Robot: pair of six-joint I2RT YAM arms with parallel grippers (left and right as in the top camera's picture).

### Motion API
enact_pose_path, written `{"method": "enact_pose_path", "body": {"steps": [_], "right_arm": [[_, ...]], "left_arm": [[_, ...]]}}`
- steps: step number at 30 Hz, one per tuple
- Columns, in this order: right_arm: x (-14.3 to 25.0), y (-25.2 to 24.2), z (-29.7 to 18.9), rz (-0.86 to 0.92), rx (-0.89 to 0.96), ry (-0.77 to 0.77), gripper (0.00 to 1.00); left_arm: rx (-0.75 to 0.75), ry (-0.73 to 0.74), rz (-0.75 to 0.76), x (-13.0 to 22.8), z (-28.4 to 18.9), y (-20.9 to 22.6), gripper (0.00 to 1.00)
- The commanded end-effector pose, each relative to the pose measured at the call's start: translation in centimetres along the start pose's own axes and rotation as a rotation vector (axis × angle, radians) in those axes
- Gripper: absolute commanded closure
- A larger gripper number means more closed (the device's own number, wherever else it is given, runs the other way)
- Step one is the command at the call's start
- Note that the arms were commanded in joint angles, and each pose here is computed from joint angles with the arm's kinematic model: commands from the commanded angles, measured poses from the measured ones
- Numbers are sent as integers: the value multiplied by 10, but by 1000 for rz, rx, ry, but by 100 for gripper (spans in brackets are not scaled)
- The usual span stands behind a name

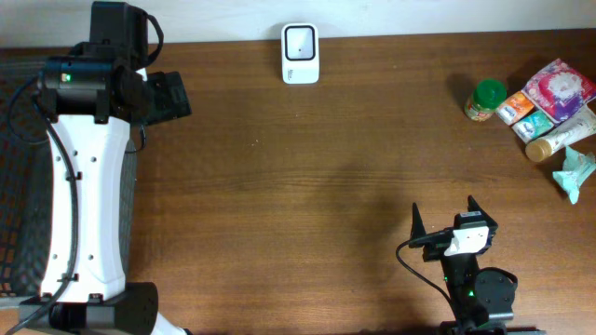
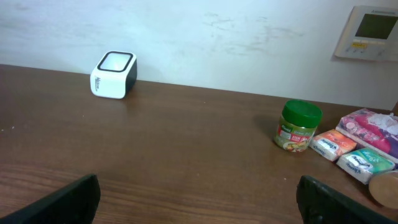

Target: Scan the item barcode

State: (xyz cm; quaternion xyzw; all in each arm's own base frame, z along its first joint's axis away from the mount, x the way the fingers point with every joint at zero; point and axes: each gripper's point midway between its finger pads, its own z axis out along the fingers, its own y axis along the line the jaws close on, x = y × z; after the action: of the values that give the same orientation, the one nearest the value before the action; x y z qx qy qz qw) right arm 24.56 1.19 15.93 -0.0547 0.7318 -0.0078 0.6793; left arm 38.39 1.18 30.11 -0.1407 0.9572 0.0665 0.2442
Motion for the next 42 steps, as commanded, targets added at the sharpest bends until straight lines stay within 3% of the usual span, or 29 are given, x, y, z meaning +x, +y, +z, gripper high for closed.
{"method": "enact_pose_path", "body": {"steps": [1,7,28,32,34,37,42], "right_arm": [[3,-2,0,5,12,0,1],[4,-4,0,117,27,1,1],[3,-4,0,117,26,-1,1],[3,-4,0,117,26,-1,1],[3,-4,0,117,26,-1,1],[3,-4,0,117,26,-1,1],[3,-4,0,117,26,-1,1]], "left_arm": [[-7,-13,9,-2,-4,2,1],[-7,-13,9,-2,-4,2,1],[-19,26,19,8,-4,5,1],[57,38,21,16,-14,-6,1],[92,2,49,24,-22,-16,1],[162,-47,211,56,-25,-42,1],[252,-191,329,133,17,-43,1]]}}
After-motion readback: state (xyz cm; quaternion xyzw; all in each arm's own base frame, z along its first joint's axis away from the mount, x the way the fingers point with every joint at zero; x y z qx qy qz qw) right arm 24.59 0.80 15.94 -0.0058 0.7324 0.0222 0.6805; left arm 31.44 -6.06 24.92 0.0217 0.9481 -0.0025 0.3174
